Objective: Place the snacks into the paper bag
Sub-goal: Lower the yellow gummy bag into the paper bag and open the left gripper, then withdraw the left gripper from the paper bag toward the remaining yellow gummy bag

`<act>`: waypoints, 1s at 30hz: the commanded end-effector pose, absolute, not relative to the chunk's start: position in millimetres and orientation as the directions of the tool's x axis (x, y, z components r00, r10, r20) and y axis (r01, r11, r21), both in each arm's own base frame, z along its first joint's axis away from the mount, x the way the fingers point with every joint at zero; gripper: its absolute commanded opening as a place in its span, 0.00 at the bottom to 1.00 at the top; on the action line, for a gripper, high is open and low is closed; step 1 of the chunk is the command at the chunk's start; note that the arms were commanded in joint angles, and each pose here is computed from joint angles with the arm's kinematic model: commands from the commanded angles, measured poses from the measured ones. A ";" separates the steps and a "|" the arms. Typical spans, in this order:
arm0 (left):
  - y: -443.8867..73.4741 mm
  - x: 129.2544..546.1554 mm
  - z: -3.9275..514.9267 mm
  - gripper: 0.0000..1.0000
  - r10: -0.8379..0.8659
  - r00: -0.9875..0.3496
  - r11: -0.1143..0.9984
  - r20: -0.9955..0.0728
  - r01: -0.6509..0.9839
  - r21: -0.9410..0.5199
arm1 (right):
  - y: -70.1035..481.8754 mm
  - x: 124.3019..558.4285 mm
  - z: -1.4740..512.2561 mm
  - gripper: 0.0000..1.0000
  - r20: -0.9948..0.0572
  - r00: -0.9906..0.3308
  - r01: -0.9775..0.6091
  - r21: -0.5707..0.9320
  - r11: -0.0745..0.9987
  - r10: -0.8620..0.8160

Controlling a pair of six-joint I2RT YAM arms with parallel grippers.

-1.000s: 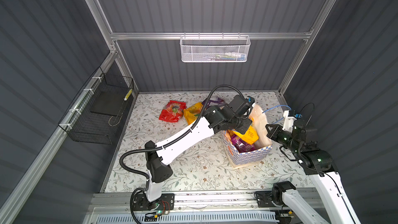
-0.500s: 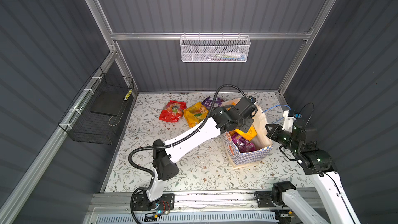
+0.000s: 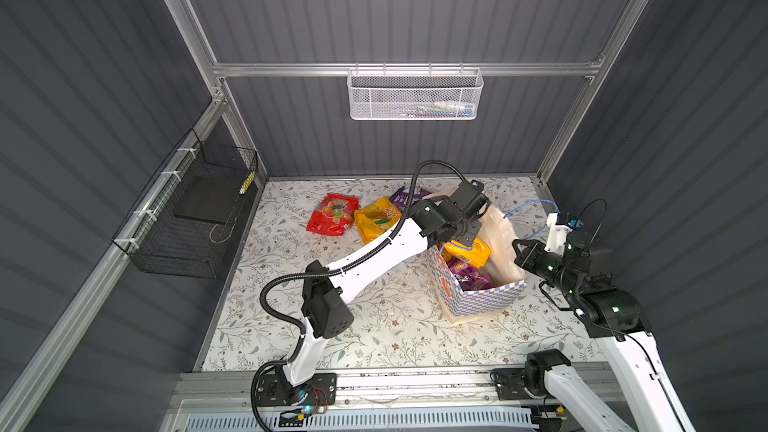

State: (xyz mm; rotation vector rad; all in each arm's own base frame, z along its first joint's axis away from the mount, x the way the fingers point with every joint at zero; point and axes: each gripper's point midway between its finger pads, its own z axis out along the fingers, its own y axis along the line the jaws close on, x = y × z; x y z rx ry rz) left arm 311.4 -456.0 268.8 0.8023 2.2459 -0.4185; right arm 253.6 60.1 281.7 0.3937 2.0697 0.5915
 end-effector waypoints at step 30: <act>-282.9 264.3 419.2 1.00 0.064 -0.378 0.857 -0.924 0.495 -0.143 | 57.4 250.1 283.1 0.00 -0.710 -0.509 0.039 0.547 0.837 0.487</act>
